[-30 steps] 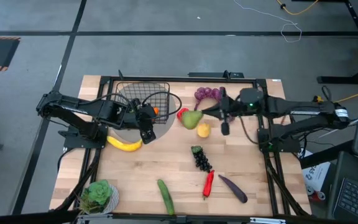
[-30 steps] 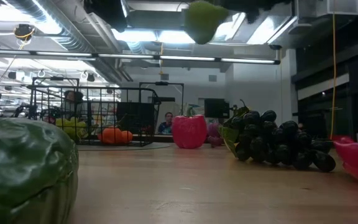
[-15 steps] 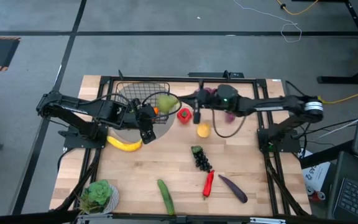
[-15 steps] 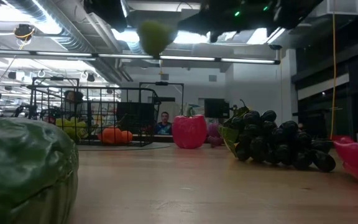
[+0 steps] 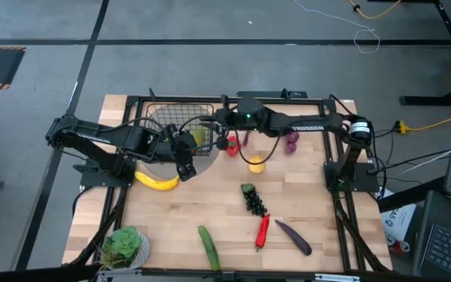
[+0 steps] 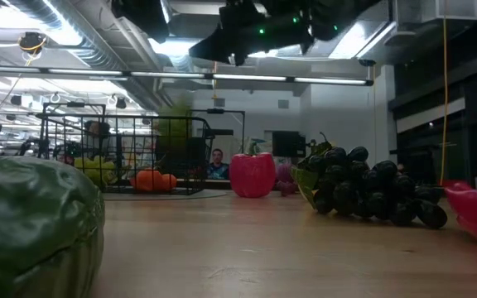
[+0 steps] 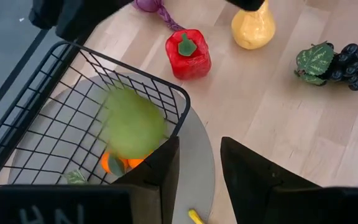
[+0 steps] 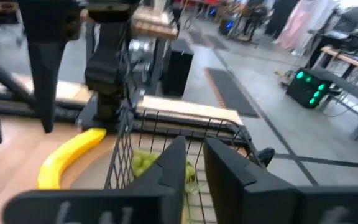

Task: Build produce basket
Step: Put the green pear into the wire basket, then put the yellow pear into the wire basket

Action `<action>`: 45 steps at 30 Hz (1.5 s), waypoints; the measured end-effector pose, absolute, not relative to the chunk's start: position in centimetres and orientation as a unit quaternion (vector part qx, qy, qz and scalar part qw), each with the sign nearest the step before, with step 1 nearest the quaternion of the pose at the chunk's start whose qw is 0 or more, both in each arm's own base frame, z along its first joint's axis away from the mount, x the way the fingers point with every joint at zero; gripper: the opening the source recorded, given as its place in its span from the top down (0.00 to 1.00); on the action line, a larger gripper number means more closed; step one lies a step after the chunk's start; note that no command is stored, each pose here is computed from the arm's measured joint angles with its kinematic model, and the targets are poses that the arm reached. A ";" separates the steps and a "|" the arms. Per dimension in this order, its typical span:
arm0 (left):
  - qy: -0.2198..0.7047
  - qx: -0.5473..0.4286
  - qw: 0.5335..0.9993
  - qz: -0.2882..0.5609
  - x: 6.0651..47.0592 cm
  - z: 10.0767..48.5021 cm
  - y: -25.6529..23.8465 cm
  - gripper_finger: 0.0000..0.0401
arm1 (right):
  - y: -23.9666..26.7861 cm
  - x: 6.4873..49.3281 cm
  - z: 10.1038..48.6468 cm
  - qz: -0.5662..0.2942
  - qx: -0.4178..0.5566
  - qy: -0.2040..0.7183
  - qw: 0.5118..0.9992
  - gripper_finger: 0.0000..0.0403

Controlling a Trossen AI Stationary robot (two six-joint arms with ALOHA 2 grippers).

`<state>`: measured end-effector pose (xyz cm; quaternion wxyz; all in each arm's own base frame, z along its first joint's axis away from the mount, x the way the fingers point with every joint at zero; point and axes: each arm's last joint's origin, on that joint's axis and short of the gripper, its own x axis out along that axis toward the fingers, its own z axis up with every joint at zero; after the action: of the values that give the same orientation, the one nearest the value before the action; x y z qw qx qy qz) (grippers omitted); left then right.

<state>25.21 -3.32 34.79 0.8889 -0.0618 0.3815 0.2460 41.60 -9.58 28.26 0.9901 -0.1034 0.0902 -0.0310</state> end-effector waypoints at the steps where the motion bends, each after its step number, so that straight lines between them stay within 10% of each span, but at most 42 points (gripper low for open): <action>1: 0.382 -0.062 0.889 0.246 25.2 34.8 -3.3 0.72 | -9.6 41.7 28.7 -0.030 -0.102 0.099 0.989 0.81; 26: 0.386 -0.060 0.887 0.247 25.3 34.7 -3.3 0.72 | -6.0 26.3 39.2 0.003 0.014 0.477 0.879 0.68; 45: 0.385 -0.060 0.887 0.247 25.3 34.7 -3.3 0.72 | -4.8 21.6 28.8 -0.040 0.086 0.428 0.899 0.68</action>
<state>25.28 -3.33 34.66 0.8870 -0.0603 0.3855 0.2470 21.58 -4.84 28.78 0.8990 0.0855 0.4276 -0.0404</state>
